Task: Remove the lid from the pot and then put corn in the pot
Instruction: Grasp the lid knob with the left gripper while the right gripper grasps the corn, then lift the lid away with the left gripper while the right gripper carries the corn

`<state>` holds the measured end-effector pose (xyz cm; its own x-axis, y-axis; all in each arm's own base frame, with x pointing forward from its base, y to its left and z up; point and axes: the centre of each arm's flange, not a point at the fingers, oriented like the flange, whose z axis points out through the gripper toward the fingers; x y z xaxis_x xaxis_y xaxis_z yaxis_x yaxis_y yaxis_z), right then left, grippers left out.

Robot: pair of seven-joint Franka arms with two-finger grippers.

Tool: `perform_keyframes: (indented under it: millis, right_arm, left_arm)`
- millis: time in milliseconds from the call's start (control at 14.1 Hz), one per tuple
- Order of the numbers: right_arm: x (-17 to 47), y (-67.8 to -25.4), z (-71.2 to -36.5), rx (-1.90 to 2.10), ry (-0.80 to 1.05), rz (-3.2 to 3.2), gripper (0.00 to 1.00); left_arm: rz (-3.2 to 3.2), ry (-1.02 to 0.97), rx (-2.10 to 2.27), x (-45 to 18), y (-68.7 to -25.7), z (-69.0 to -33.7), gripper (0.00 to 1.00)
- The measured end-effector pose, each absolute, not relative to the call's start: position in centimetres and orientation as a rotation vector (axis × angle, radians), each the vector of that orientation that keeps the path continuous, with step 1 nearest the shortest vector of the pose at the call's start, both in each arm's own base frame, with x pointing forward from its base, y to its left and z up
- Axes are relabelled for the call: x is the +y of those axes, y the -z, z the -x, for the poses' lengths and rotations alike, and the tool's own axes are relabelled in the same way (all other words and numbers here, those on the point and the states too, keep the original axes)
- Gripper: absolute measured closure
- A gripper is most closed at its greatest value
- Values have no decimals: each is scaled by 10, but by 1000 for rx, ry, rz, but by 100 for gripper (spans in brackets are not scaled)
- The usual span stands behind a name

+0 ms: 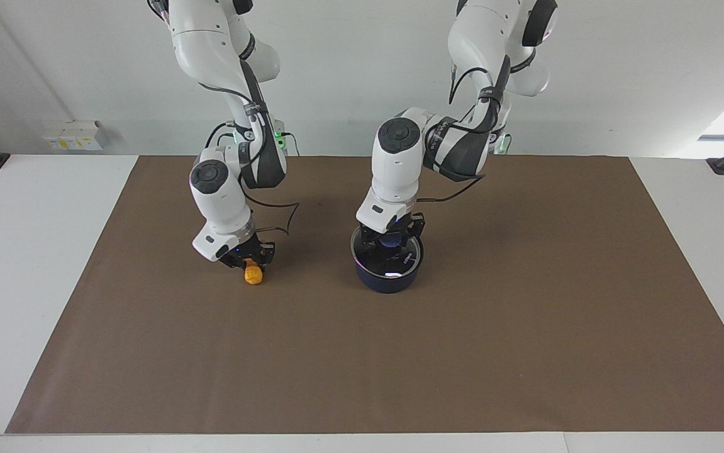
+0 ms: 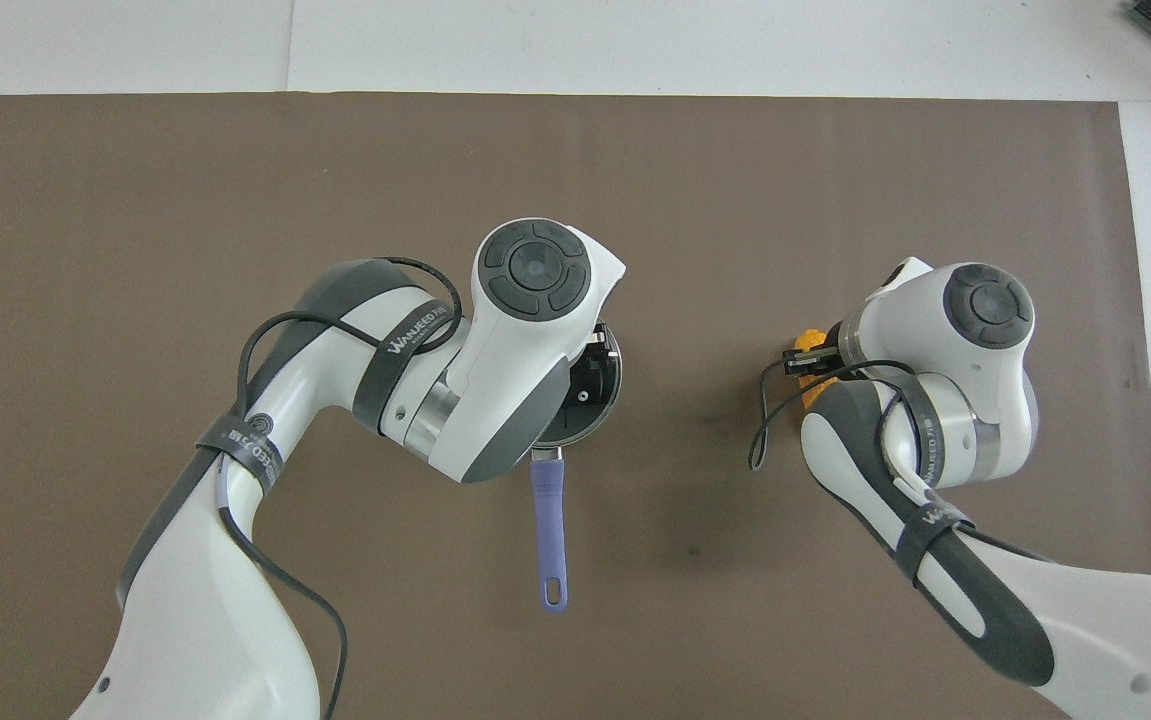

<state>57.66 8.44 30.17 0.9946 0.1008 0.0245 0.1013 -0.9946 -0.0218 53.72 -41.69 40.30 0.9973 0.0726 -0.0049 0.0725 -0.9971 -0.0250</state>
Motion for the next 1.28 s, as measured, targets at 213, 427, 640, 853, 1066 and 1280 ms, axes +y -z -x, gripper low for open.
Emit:
perform_keyframes:
  millis: [213,427,640,853,1066,1280]
  right_arm:
    - [84,-316,-577,-158,61,3113,62]
    - [84,-338,-575,-158,79,3111,62]
    - [85,-362,-572,-162,94,3109,62]
    - [97,-397,-570,-198,51,3108,62]
    - [146,-429,-567,-198,69,3099,62]
    - [210,-445,-558,-201,105,3084,62]
  left_arm:
    - [3116,-7,-115,-416,-404,-537,57]
    - [3118,6,-127,-412,-415,-540,57]
    - [3118,20,-166,-397,-430,-547,57]
    - [3120,34,-241,-367,-446,-563,57]
    - [3120,43,-280,-318,-462,-586,57]
    - [3114,35,-298,-278,-462,-605,57]
